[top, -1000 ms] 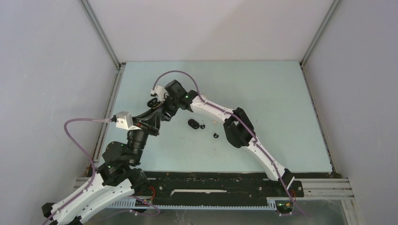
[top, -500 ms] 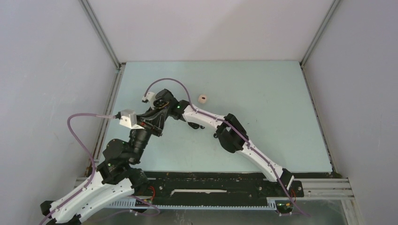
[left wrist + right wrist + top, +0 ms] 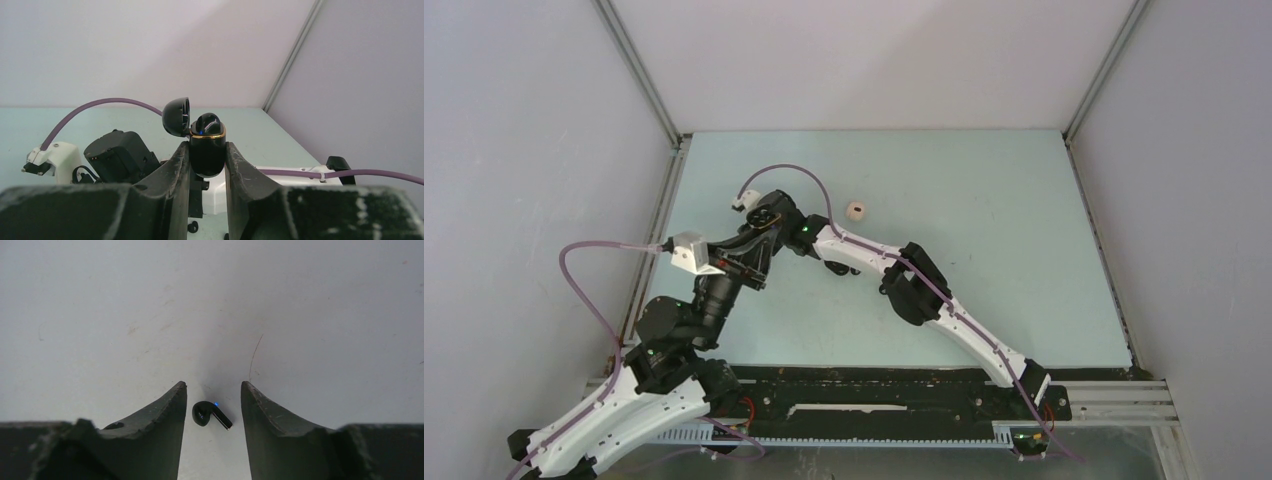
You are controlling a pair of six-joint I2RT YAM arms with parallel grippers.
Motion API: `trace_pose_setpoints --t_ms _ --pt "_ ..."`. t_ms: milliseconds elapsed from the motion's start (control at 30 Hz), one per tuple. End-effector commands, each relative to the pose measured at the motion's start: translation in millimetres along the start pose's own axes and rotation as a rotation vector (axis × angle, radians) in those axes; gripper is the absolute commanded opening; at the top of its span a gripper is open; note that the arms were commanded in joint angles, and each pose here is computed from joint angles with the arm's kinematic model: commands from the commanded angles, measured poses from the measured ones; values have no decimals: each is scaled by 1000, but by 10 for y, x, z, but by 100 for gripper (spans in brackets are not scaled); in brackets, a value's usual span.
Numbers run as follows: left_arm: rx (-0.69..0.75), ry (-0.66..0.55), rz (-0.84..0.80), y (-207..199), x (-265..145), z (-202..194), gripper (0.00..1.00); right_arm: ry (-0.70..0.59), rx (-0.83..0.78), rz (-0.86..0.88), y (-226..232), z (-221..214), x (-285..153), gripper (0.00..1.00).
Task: Insert the wireless bluetooth earbuds into the charging case
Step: Move the earbud to the center of the board.
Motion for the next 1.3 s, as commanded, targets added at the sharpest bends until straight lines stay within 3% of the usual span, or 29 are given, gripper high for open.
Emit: trace_pose_setpoints --t_ms 0,433,700,967,1133,1267 --pt "-1 -62 -38 -55 -8 234 0 -98 -6 -7 24 285 -52 45" --pt "-50 -94 -46 -50 -86 341 0 28 -147 -7 98 130 -116 45" --pt "-65 -107 -64 -23 -162 340 0 51 -212 -14 175 88 -103 32" --pt "-46 -90 -107 -62 -145 323 0 103 -229 -86 126 4 -243 31" --pt "-58 -92 -129 -71 -162 304 0 227 -89 -111 -39 -247 -544 29" --pt "-68 -92 -138 -62 -187 274 0 293 116 -119 -239 -396 -836 28"
Point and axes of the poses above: each gripper's point midway between its finger pads, its own x axis out along the fingers, its own y axis along the line the jaws close on, z = x × y, the point moved 10 cm from there along -x, back along the fingers, and after that the axes turned 2 degrees about -x, right-handed, at the moved point
